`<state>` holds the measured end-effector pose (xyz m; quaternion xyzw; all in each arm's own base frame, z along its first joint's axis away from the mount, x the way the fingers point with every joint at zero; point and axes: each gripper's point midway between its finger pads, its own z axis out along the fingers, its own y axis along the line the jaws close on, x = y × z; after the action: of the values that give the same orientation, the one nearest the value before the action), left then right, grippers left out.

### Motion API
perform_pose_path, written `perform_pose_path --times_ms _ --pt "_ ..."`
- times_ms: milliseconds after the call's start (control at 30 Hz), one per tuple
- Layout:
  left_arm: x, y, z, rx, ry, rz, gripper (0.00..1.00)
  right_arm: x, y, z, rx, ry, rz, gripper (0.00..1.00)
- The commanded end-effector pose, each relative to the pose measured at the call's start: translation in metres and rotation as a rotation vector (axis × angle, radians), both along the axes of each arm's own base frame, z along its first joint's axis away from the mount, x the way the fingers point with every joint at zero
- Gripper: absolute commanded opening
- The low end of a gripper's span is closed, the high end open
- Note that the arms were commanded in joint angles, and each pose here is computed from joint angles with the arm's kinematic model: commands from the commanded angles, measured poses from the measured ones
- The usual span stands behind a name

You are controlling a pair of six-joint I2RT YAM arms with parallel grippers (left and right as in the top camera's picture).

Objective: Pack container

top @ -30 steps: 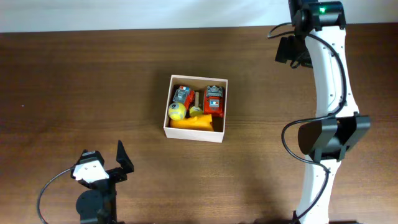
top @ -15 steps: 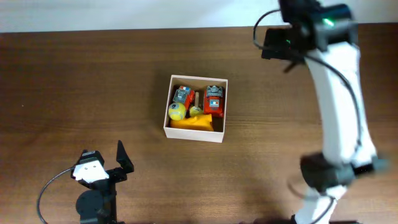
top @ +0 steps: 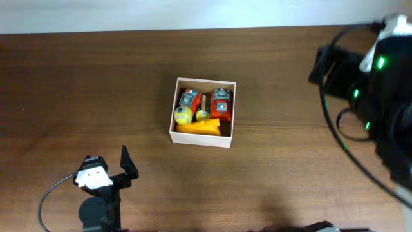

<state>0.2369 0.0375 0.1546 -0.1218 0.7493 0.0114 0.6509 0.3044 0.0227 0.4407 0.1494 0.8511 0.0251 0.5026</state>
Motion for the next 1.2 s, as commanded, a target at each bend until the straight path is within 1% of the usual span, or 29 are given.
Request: perform_pose_path --times_ms 0,167,300,567,600,767,967,1100,1167 --pt "0.001 -0.002 -0.002 -0.003 -0.002 -0.014 0.99 -0.009 -0.017 -0.031 0.007 -0.011 -0.05 0.99" --pt "0.001 -0.002 -0.002 -0.003 -0.002 -0.013 0.99 -0.017 -0.032 -0.073 0.098 -0.065 -0.046 0.99" --pt "0.001 -0.002 -0.002 -0.003 -0.003 -0.014 0.99 -0.028 -0.04 -0.103 0.127 -0.132 -0.055 0.99" --pt "0.001 -0.002 -0.002 -0.003 -0.002 -0.014 0.99 -0.042 -0.034 -0.15 -0.037 -0.305 0.063 0.99" --pt "0.001 -0.002 -0.002 -0.003 -0.002 -0.013 0.99 -0.044 -0.034 -0.162 -0.051 -0.343 0.067 0.99" --pt "0.001 -0.002 -0.002 -0.003 -0.002 -0.014 0.99 -0.05 -0.033 -0.187 -0.052 -0.417 0.07 0.99" --pt "0.001 -0.002 -0.002 -0.003 -0.002 -0.014 0.99 -0.057 -0.031 -0.203 -0.053 -0.51 0.082 0.99" --pt "0.001 -0.002 -0.002 -0.003 -0.002 -0.013 0.99 -0.059 -0.03 -0.214 -0.055 -0.516 0.085 0.99" --pt "0.001 -0.002 -0.002 -0.003 -0.002 -0.014 0.99 -0.06 -0.029 -0.219 -0.088 -0.519 0.103 0.99"
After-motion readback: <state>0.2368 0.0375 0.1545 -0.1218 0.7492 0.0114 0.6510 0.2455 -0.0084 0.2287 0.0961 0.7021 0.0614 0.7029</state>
